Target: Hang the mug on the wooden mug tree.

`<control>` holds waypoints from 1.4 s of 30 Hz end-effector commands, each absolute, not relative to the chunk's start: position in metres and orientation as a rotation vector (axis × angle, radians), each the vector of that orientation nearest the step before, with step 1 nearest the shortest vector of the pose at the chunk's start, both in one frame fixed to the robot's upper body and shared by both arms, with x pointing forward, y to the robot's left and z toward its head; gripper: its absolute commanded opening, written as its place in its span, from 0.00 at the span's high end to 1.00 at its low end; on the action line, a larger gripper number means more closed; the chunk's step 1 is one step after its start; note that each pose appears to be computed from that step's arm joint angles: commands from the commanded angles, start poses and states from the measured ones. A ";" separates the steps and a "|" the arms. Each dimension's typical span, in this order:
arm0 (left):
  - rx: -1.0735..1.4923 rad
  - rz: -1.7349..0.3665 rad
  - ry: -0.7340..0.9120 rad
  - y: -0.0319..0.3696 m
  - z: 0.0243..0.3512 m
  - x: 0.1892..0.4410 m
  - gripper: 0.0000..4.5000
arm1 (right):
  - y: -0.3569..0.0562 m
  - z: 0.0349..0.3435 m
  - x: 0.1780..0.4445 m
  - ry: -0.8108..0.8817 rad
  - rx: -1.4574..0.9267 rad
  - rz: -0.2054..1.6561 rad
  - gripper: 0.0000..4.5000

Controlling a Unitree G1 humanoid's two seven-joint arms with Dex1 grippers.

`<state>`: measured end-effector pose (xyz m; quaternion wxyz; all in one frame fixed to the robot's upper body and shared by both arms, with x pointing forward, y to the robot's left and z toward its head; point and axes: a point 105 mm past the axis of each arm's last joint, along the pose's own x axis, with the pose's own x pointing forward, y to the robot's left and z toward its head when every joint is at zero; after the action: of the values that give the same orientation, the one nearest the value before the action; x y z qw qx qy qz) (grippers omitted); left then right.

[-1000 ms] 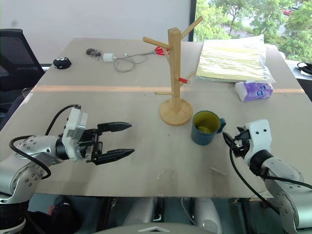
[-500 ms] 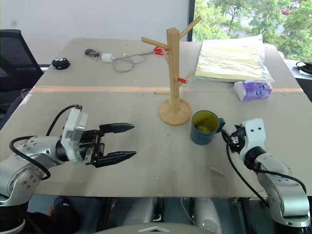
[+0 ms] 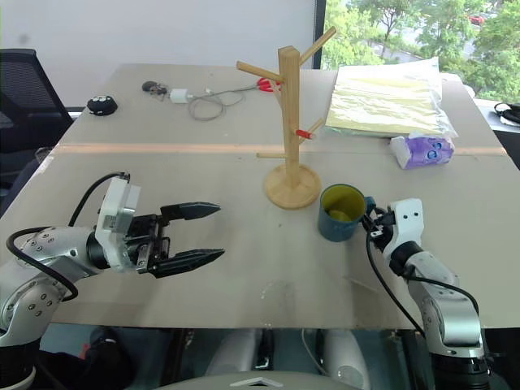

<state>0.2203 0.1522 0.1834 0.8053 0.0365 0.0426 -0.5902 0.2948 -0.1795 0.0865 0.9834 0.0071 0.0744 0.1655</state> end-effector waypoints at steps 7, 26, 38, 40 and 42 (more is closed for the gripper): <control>0.081 -1.270 0.025 0.142 0.195 0.214 0.00 | -0.172 0.120 0.295 0.035 -0.034 0.427 0.98; -0.044 -1.168 -0.066 0.185 0.208 0.210 0.00 | -0.113 0.232 0.275 -0.007 -0.219 0.739 0.98; -0.063 -1.141 -0.084 0.171 0.208 0.212 0.00 | -0.099 0.251 0.294 0.090 -0.284 0.726 0.98; -0.063 -1.132 -0.083 0.172 0.208 0.212 0.00 | -0.093 0.254 0.296 0.085 -0.278 0.732 0.98; -0.061 -1.122 -0.078 0.173 0.207 0.212 0.00 | -0.090 0.258 0.299 0.077 -0.256 0.733 0.98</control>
<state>0.2164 0.1762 0.2004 0.8494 -0.0391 -0.0248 -0.5257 0.2984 -0.0897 0.2436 0.9204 -0.1221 0.0650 0.3657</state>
